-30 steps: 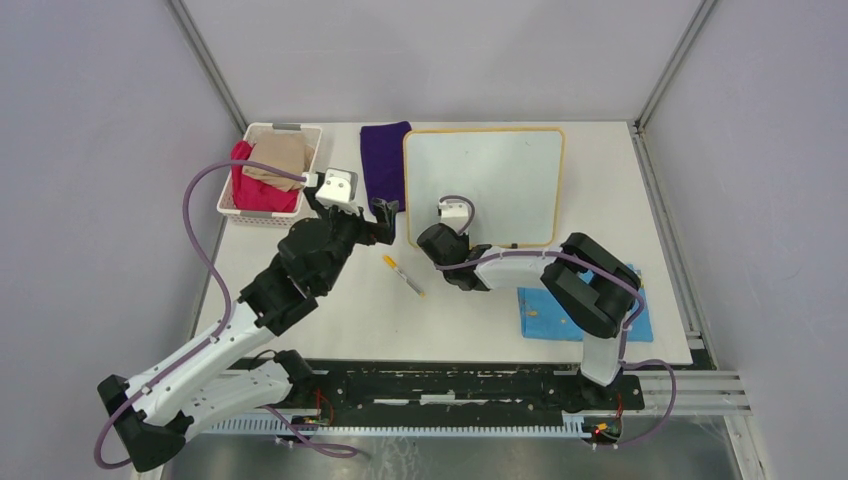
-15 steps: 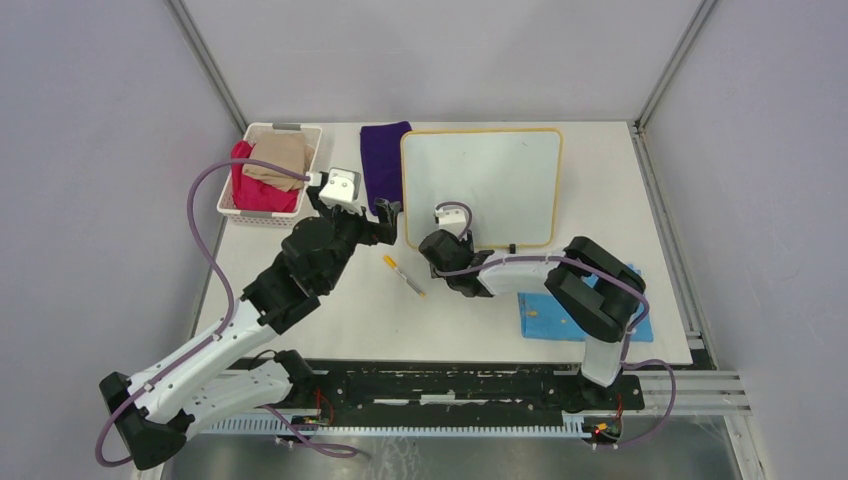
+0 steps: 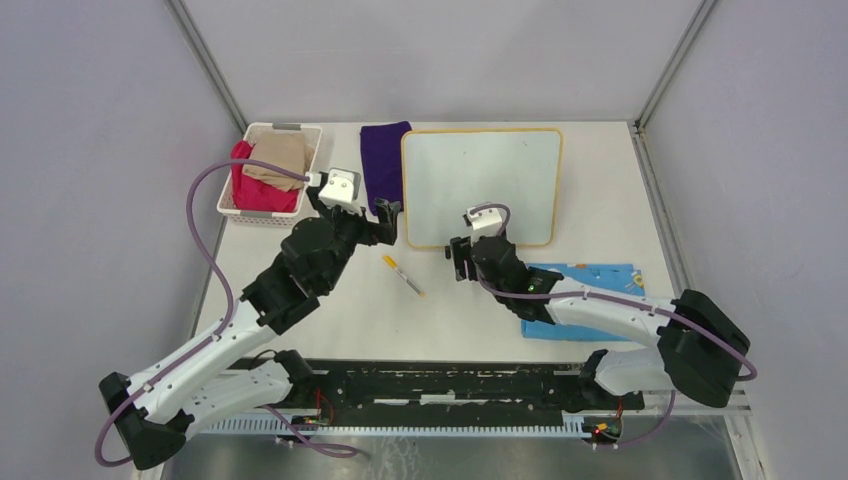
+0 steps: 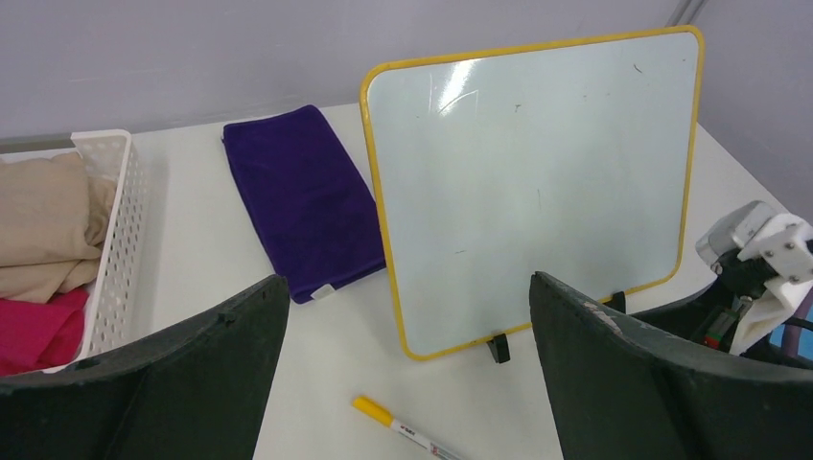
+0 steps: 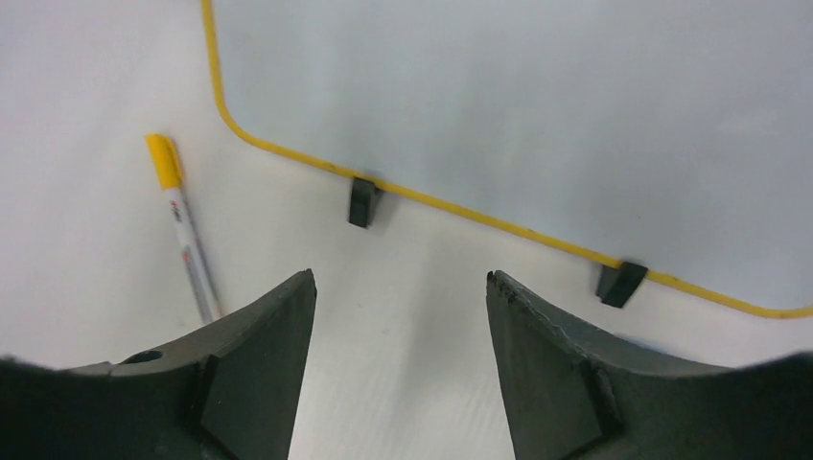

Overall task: Write a sentence on the whiteboard
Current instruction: Move the whiteboard to the center of the board, then open the whiteboard marker at the center of the board.

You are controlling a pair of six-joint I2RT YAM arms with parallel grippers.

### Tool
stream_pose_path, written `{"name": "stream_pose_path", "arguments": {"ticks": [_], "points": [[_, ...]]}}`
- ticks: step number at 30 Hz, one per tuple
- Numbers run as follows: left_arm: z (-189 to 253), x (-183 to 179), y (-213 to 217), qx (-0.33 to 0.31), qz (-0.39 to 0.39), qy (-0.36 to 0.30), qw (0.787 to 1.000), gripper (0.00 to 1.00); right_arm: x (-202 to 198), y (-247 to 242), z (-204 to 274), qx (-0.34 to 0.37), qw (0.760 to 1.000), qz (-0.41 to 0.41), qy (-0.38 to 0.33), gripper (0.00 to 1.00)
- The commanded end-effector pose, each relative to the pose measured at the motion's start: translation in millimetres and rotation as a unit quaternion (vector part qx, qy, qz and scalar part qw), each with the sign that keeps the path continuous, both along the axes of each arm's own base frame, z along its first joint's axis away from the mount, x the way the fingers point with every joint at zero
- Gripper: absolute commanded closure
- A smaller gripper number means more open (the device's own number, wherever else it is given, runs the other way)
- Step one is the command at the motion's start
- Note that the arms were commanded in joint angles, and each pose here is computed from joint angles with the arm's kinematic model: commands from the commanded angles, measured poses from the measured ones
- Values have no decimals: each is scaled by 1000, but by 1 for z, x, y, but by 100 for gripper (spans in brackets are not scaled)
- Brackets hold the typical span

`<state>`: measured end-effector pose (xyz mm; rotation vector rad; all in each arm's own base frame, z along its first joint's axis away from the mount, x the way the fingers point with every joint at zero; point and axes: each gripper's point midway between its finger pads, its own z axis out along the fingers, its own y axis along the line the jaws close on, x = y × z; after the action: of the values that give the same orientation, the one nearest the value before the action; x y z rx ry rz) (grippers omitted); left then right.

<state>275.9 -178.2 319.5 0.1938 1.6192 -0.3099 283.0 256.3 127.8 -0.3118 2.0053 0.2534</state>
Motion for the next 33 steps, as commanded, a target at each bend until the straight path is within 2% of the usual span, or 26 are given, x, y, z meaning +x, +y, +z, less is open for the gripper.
{"name": "stream_pose_path", "arguments": {"ticks": [1,5,11,15,18,22,33], "points": [[17,2,4,-5,12,-27,1000,0,-7,-25,-19,-41,999,25,-10,29],[13,6,6,-10,29,-21,999,0,-40,19,-19,8,987,163,-14,30],[12,10,26,-35,93,-17,995,0,-59,82,-24,-63,971,230,-25,28],[21,8,51,-57,149,-32,987,0,-47,113,-36,-95,967,235,1,31],[26,4,62,-60,164,-43,984,0,-38,128,-44,-121,966,229,18,38],[32,0,68,-65,169,-51,982,0,-30,140,-51,-137,964,224,29,43],[40,-5,72,-72,164,-59,982,0,-25,138,-87,-172,958,214,83,50]]}}
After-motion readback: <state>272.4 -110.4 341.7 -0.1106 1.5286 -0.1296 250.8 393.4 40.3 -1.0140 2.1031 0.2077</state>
